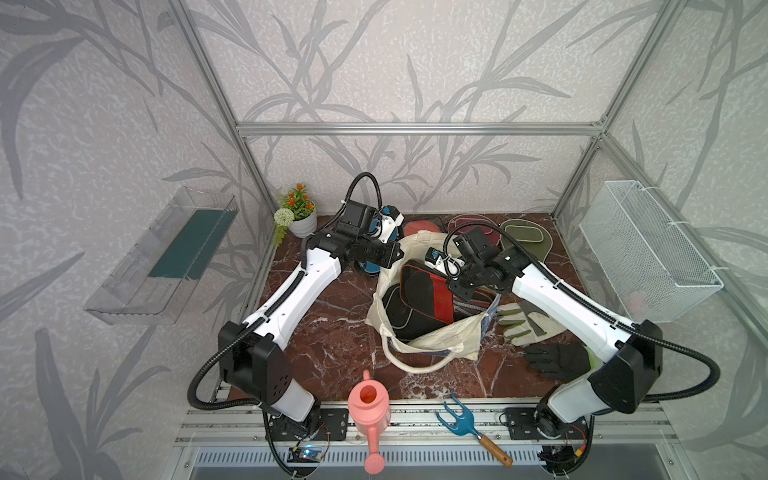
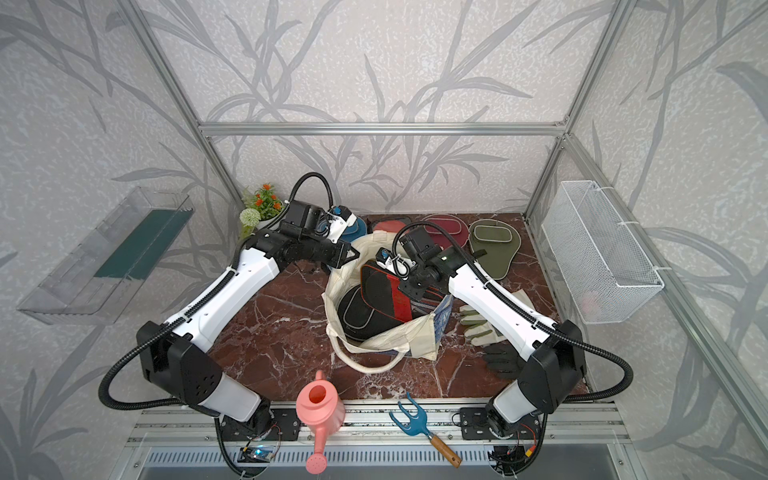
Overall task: Remove the ping pong set from the canvas bag
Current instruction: Pick up the ping pong set from the canvas bag.
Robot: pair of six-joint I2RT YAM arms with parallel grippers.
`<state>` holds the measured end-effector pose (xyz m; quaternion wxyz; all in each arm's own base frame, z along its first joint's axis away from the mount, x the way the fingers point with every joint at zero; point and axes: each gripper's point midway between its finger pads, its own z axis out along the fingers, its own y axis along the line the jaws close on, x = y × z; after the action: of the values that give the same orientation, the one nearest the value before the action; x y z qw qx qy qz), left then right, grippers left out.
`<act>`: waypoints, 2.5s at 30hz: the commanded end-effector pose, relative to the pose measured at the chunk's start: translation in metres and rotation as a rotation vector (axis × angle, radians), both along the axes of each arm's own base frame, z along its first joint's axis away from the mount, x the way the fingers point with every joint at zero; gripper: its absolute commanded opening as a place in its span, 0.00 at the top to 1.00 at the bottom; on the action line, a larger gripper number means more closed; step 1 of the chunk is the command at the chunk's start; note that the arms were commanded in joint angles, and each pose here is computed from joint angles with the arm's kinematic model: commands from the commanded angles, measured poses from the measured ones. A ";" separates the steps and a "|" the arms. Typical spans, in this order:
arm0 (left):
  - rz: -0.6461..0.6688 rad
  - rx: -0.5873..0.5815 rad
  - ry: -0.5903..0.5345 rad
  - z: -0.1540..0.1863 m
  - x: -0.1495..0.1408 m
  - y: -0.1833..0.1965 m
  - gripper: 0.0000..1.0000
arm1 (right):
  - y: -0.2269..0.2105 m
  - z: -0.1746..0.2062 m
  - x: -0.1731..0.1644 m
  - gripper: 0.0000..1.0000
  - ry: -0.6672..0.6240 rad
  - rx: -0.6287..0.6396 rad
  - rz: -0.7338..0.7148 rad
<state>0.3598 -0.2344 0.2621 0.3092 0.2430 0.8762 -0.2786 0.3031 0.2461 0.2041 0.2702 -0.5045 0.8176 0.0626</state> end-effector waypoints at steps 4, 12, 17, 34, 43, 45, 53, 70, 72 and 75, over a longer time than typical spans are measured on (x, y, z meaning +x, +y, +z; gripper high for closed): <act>0.068 0.081 -0.095 0.031 0.004 0.020 0.92 | 0.000 0.060 -0.023 1.00 -0.099 0.136 0.051; 0.128 0.094 -0.278 0.086 0.004 0.042 0.19 | 0.001 0.115 -0.029 1.00 -0.204 0.252 0.089; -0.020 0.014 -0.368 0.116 -0.018 0.033 0.09 | 0.003 0.143 -0.030 1.00 -0.232 0.341 0.124; -0.442 -0.173 -0.293 0.111 -0.064 -0.005 0.05 | 0.003 0.214 -0.037 1.00 -0.314 0.482 0.253; -0.508 -0.228 -0.265 0.110 -0.070 -0.013 0.07 | 0.003 0.230 -0.040 1.00 -0.324 0.526 0.287; -0.529 -0.256 -0.259 0.113 -0.074 -0.015 0.10 | 0.003 0.233 -0.040 1.00 -0.328 0.541 0.290; -0.582 -0.336 -0.229 0.121 -0.087 -0.020 0.44 | 0.010 0.240 -0.040 1.00 -0.322 0.601 0.313; -0.624 -0.316 -0.246 0.132 -0.094 -0.017 1.00 | -0.008 0.211 -0.041 0.00 -0.165 0.485 0.267; -0.627 -0.308 -0.236 0.131 -0.092 -0.017 1.00 | -0.004 0.213 -0.041 0.01 -0.144 0.493 0.289; -0.639 -0.305 -0.219 0.127 -0.093 -0.020 1.00 | 0.007 0.209 -0.040 0.01 -0.061 0.510 0.326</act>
<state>0.2813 -0.2501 0.3647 0.3093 0.4516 0.7086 -0.4452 0.2686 0.2459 0.4275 0.4466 -0.5360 0.6689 0.2565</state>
